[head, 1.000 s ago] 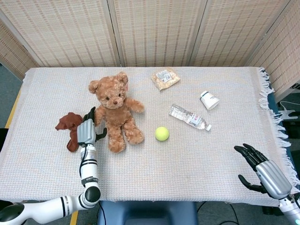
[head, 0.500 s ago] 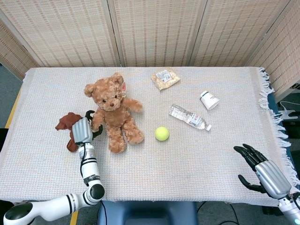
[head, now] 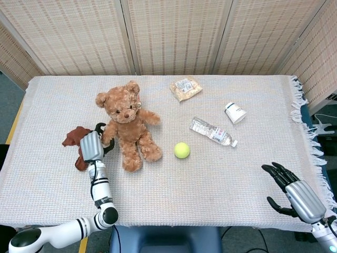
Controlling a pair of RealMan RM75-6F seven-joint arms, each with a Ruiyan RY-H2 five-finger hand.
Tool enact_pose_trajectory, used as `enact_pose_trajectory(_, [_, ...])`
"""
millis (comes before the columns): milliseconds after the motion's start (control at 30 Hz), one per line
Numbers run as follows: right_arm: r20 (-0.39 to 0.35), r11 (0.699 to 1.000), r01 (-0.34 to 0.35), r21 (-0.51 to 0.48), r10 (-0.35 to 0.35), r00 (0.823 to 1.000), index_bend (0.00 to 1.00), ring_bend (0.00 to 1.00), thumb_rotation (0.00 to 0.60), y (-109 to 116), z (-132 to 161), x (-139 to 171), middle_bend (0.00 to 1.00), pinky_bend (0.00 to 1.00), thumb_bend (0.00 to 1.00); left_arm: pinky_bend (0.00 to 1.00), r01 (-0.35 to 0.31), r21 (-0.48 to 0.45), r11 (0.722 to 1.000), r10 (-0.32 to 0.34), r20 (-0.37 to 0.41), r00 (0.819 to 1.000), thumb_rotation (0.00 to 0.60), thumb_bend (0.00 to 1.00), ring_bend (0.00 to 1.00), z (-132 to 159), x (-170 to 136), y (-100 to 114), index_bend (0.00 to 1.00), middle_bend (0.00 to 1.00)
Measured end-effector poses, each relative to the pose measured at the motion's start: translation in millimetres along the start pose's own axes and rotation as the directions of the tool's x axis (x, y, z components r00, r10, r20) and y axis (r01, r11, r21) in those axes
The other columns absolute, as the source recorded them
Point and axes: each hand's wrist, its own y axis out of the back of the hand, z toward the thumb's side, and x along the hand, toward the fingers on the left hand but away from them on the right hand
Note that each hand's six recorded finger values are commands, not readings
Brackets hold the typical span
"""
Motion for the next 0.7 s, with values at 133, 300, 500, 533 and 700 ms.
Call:
enact_pose_trajectory(133, [0.002,1.0,0.003,0.002,-0.003,1.0,0.0,0.0,0.6,0.3,-0.5,-0.5,0.08,0.17,0.29,0.39,-0.008,-0.007,1.0,0.008,0.011,1.0,0.6,0.35,0.38,1.1,0.4,1.6,0.29,0.48])
enact_pose_trajectory(300, [0.002,1.0,0.0,0.005,0.0,1.0,0.0,0.0,0.6,-0.5,-0.6,-0.6,0.08,0.17,0.3,0.38,-0.063,-0.038,0.997,0.065,0.048,0.997,0.6,0.35,0.38,5.7,1.0,9.3,0.29,0.48])
enact_pose_trajectory(500, [0.002,1.0,-0.002,0.004,0.002,1.0,0.0,0.0,0.6,-1.0,-0.3,-0.5,0.08,0.17,0.3,0.39,0.003,-0.007,1.0,-0.003,0.018,1.0,0.6,0.35,0.38,-1.0,-2.2,-2.0,0.31,0.48])
enact_pose_trajectory(533, [0.002,1.0,-0.001,0.004,0.001,1.0,0.0,0.0,0.6,-0.8,-0.4,-0.4,0.08,0.17,0.3,0.39,0.015,-0.001,1.0,-0.015,0.012,1.0,0.6,0.35,0.38,-2.4,-2.5,-3.9,0.31,0.48])
enact_pose_trajectory(700, [0.003,1.0,0.001,0.005,-0.001,1.0,0.0,0.0,0.6,-0.4,-0.8,-0.9,0.08,0.17,0.3,0.39,0.0,-0.013,1.0,0.0,0.024,1.0,0.6,0.35,0.38,-0.4,-1.3,-0.6,0.31,0.48])
